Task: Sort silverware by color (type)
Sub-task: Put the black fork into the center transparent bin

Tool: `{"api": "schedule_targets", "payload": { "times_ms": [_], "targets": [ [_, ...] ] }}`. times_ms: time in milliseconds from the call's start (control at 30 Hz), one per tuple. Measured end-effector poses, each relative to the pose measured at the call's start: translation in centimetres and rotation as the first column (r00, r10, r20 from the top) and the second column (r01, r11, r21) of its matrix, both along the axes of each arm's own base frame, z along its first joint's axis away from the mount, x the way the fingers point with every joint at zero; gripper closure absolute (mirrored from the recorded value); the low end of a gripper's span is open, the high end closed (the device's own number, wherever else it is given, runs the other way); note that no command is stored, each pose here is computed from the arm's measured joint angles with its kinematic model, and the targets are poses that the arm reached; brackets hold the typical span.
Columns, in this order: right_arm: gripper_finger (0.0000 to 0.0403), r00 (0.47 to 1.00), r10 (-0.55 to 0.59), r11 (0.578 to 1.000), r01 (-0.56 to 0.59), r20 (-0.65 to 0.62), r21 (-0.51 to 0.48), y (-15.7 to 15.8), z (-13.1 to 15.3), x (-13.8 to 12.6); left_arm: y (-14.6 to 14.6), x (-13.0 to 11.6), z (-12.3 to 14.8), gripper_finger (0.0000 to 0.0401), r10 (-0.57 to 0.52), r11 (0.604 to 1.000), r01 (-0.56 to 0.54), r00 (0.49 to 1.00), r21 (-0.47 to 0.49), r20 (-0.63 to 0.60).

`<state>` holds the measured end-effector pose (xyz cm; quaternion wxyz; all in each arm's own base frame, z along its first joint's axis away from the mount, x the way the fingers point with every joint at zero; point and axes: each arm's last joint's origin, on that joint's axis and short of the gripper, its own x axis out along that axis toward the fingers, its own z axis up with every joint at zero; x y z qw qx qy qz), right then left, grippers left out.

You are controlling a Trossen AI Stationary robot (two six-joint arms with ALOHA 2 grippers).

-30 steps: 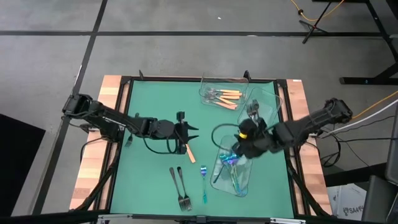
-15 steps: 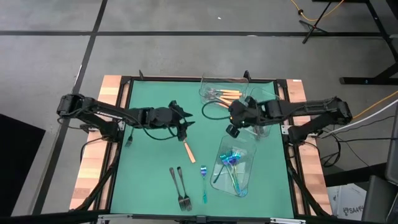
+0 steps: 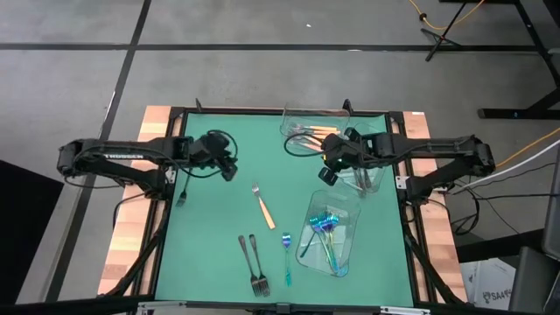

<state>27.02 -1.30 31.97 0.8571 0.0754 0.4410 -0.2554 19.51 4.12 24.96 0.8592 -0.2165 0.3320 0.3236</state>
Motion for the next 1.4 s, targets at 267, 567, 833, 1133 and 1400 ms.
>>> {"api": "schedule_targets", "payload": {
  "times_ms": [267, 567, 833, 1133, 1400],
  "targets": [
    [0.0301, 1.0, 0.004, 1.0, -0.004, 0.0, 0.003, 0.1, 0.0, 0.0, -0.1, -3.8, -1.9, 0.0238, 0.152, 0.948, -0.231, 0.933, -0.218, -0.326],
    [0.0301, 1.0, 0.022, 1.0, -0.022, -0.009, -0.009, 0.1, 0.0, 0.0, 0.2, -5.7, -2.3, 0.0238, 0.198, 0.911, -0.347, 0.841, -0.221, -0.503],
    [0.0301, 1.0, 0.023, 1.0, -0.023, -0.01, -0.009, 0.1, 0.0, 0.0, 1.1, -5.9, -2.6, 0.0238, 0.234, 0.886, -0.399, 0.824, -0.236, -0.517],
    [0.0301, 1.0, 0.023, 1.0, -0.023, -0.01, -0.009, 0.1, 0.0, 0.0, 2.0, -6.9, -6.2, 0.0239, 0.211, 0.841, -0.459, 0.767, -0.288, -0.606],
    [0.0301, 1.0, 0.023, 1.0, -0.023, -0.011, -0.009, 0.1, 0.0, 0.0, 2.6, -7.7, -9.5, 0.0256, 0.183, 0.788, -0.479, 0.783, -0.387, -0.595]
  ]
}}
